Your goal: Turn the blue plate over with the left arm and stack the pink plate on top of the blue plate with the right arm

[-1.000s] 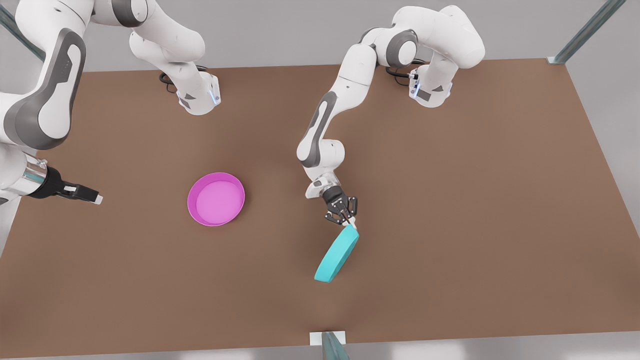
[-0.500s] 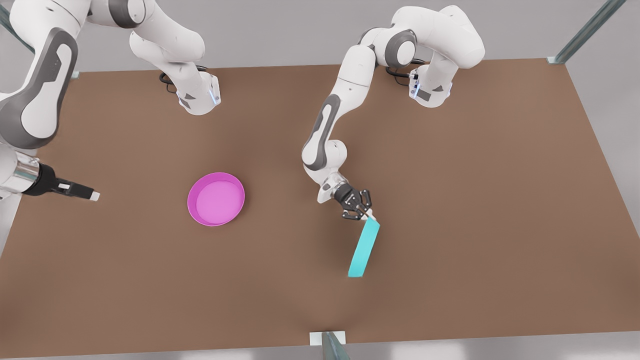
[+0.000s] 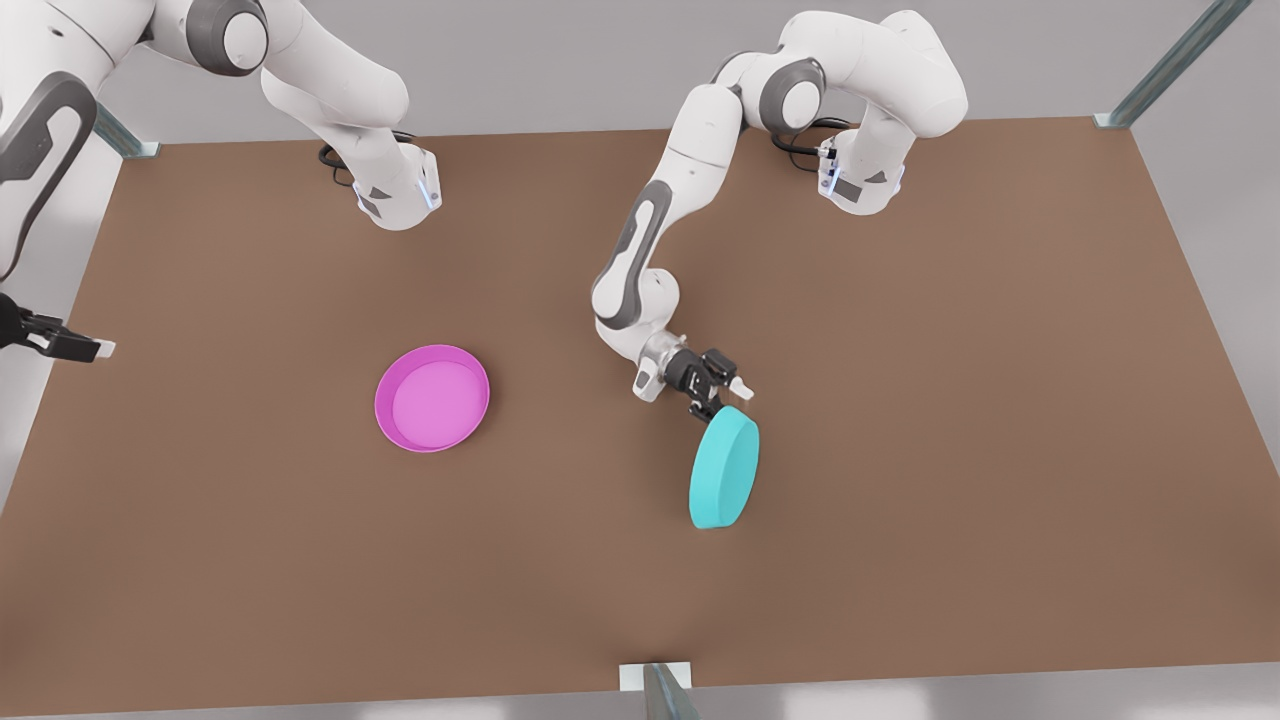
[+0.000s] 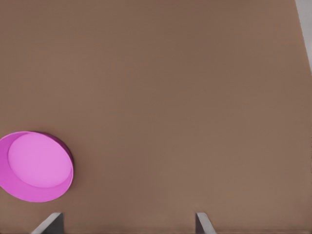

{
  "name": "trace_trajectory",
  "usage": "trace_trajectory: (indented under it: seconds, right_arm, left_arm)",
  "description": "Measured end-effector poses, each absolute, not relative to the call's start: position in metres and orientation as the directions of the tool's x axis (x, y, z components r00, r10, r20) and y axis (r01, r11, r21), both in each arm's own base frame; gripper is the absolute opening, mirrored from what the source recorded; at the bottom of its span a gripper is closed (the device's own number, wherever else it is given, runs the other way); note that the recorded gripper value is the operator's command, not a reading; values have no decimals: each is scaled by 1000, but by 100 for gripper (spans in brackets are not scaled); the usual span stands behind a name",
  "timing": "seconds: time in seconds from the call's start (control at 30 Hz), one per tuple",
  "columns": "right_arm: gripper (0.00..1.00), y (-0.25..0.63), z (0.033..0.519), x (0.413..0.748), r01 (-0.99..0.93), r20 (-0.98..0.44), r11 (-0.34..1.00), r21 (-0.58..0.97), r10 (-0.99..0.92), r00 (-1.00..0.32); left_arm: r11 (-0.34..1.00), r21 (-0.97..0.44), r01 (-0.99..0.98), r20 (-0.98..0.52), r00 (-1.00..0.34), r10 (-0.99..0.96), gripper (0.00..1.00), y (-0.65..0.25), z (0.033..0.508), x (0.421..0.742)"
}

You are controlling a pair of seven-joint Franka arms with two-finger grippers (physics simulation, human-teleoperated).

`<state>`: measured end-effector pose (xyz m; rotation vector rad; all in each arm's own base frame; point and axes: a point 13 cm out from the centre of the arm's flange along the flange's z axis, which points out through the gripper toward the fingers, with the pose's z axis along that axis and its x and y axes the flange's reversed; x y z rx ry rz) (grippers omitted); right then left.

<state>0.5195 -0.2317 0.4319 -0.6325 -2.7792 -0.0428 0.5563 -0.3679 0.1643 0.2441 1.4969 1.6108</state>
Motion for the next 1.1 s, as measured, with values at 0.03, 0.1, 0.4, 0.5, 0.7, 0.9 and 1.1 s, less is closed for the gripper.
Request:
trace_trajectory:
  seconds: [0.03, 0.1, 0.4, 0.5, 0.7, 0.9, 1.1]
  right_arm:
    - [100, -232, 430, 519, 427, 292, 904, -37, 418, -860]
    - [100, -236, 427, 515, 432, 303, 901, -40, 423, -854]
    - [100, -85, 381, 580, 124, 347, 990, -69, 140, -927]
    - [100, -89, 359, 579, 81, 394, 990, -112, 119, -911]
    - [100, -219, 220, 511, 326, 529, 945, 2, 276, -803]
    - [100, -130, 128, 450, 395, 468, 892, 219, 260, -845]
    - [100, -34, 76, 448, 331, 286, 898, 289, 249, -925]
  left_arm:
    - [148, 886, -439, -409, -593, 694, 100, -389, 163, 546]
    - [253, 894, -370, -444, -651, 615, 100, -440, 165, 513]
    - [814, 346, -466, -134, -883, -449, 100, -261, 507, 552]
    - [785, 286, -550, 38, -812, -583, 100, -136, 506, 581]
    - [911, 111, -398, 303, -859, -412, 100, -105, 434, 551]
    - [942, 16, -335, 216, -919, -330, 100, -113, 440, 580]
    - [951, -4, -309, 180, -936, -303, 100, -90, 433, 602]
